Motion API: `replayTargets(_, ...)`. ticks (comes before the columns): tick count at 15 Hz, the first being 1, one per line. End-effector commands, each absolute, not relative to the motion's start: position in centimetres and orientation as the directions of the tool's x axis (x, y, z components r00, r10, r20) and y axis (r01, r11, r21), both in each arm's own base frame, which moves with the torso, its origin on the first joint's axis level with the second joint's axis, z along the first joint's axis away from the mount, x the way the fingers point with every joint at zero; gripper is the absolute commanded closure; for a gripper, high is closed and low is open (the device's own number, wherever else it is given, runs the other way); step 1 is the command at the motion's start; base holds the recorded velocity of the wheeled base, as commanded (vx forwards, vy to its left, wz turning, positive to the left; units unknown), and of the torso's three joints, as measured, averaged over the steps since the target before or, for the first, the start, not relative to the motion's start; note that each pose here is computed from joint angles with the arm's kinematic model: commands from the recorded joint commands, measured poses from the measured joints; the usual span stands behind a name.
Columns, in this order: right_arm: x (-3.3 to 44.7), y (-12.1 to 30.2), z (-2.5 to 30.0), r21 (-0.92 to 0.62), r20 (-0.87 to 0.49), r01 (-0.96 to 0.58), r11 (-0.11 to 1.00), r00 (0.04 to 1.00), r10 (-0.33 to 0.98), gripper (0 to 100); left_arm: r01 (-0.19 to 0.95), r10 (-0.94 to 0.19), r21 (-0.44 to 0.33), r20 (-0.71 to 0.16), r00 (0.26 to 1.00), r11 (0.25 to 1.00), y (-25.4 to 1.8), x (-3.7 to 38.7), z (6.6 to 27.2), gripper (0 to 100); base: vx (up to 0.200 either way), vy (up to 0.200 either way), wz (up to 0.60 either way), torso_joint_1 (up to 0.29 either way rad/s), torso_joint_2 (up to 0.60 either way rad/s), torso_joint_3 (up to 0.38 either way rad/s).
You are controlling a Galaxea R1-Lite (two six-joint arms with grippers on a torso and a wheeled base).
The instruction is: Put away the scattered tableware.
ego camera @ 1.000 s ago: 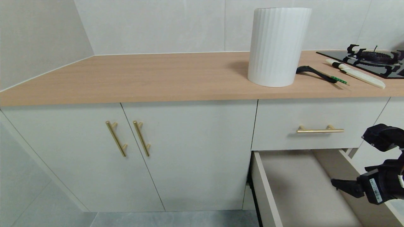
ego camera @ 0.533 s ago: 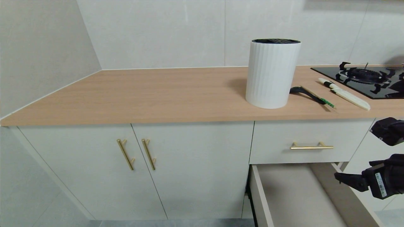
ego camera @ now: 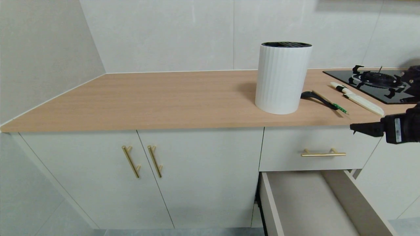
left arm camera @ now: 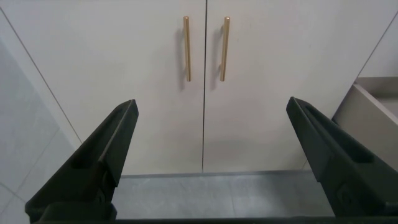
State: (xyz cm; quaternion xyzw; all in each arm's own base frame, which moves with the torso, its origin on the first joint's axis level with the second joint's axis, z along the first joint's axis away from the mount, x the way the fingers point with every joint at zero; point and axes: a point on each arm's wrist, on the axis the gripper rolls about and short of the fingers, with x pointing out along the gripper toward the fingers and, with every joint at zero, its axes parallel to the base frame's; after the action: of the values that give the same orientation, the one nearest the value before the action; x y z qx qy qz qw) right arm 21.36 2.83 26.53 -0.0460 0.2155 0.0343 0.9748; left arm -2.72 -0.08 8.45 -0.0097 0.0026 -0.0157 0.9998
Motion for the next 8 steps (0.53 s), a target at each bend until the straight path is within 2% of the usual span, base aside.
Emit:
replayTargets(1,26.2,2.1,27.5,-0.029,-0.417,-0.023,0.999,0.909,0.009,0,0.031,-0.031,-0.020,-0.005,1.000,0.999,-0.1,-2.7,8.5,0,0.000,0.000,0.00,0.000,0.00,0.000)
replayTargets(3,27.7,2.0,27.6,-0.026,-0.428,-0.012,1.000,0.904,0.000,0,0.031,-0.031,-0.020,-0.005,1.000,0.999,-0.1,-2.7,8.5,0,0.000,0.000,0.00,0.000,0.00,0.000)
replayTargets(5,31.2,1.7,27.9,0.006,-0.466,0.025,1.000,0.884,-0.019,0,0.031,-0.031,-0.020,-0.005,1.000,0.999,-0.1,-2.7,8.5,0,0.000,0.000,0.00,0.000,0.00,0.000)
replayTargets(8,33.4,0.2,27.1,0.045,-0.520,0.079,0.996,0.853,-0.044,0,0.031,-0.031,-0.020,-0.005,1.000,0.999,-0.1,-2.7,8.5,0,0.000,0.000,0.00,0.000,0.00,0.000)
